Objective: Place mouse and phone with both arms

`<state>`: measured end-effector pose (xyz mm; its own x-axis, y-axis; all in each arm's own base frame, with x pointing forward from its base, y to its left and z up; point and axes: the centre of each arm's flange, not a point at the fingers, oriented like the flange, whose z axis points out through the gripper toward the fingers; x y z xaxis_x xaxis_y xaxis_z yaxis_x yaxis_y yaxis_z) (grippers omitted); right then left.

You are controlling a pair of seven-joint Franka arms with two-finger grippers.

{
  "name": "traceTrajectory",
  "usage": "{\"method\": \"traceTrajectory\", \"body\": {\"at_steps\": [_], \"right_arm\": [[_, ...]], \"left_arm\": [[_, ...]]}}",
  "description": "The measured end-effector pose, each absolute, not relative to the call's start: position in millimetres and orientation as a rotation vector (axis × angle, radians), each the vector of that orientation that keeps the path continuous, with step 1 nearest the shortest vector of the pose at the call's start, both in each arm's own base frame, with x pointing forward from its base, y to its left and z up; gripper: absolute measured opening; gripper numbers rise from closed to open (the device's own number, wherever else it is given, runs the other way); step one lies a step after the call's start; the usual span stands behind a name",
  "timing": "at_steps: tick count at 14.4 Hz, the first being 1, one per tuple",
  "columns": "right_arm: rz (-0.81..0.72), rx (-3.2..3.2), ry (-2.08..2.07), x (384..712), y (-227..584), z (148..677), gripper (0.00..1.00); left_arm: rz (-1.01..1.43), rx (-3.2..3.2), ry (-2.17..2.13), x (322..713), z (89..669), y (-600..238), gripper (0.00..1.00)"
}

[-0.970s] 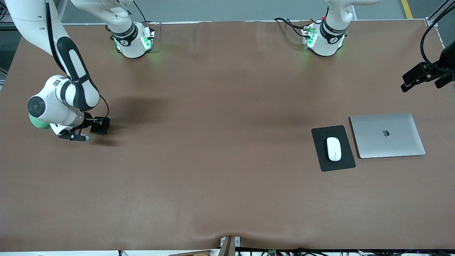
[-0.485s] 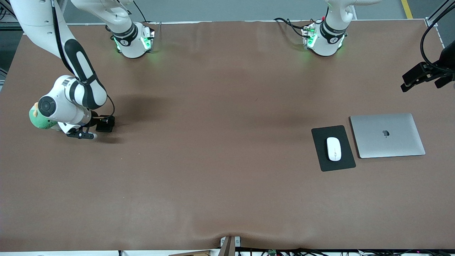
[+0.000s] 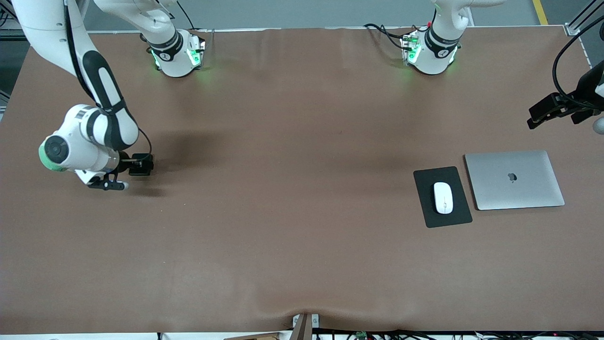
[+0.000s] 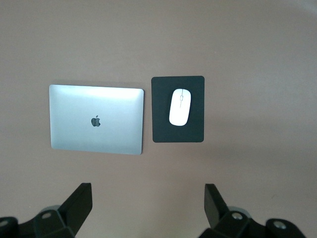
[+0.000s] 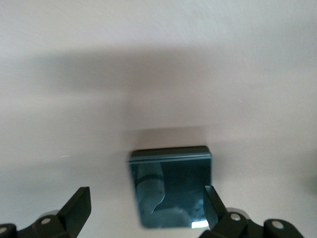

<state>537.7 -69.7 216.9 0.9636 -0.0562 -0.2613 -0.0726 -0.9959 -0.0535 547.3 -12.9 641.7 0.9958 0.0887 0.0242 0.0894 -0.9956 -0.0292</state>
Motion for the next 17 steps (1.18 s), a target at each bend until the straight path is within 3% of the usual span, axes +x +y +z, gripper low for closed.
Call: {"method": "traceTrajectory", "body": {"at_steps": [3, 10, 14, 17], "right_arm": [[0.385, -3.031, 0.053, 580.6, -61.0, 278.5, 1.0], [0.14, -3.063, -0.003, 638.6, -54.8, 377.1, 1.0], [0.116, -3.06, -0.052, 655.6, -45.6, 444.7, 1.0], [0.112, -3.061, -0.067, 659.3, -42.8, 467.6, 1.0]], "left_arm": [[-0.056, -3.108, -0.145, 546.2, 648.2, -10.7, 1.0], [-0.04, -3.107, -0.165, 548.1, 643.5, -3.6, 1.0], [-0.034, -3.107, -0.165, 549.5, 641.3, -3.5, 1.0], [-0.035, -3.107, -0.165, 549.5, 641.6, -3.5, 1.0]]}}
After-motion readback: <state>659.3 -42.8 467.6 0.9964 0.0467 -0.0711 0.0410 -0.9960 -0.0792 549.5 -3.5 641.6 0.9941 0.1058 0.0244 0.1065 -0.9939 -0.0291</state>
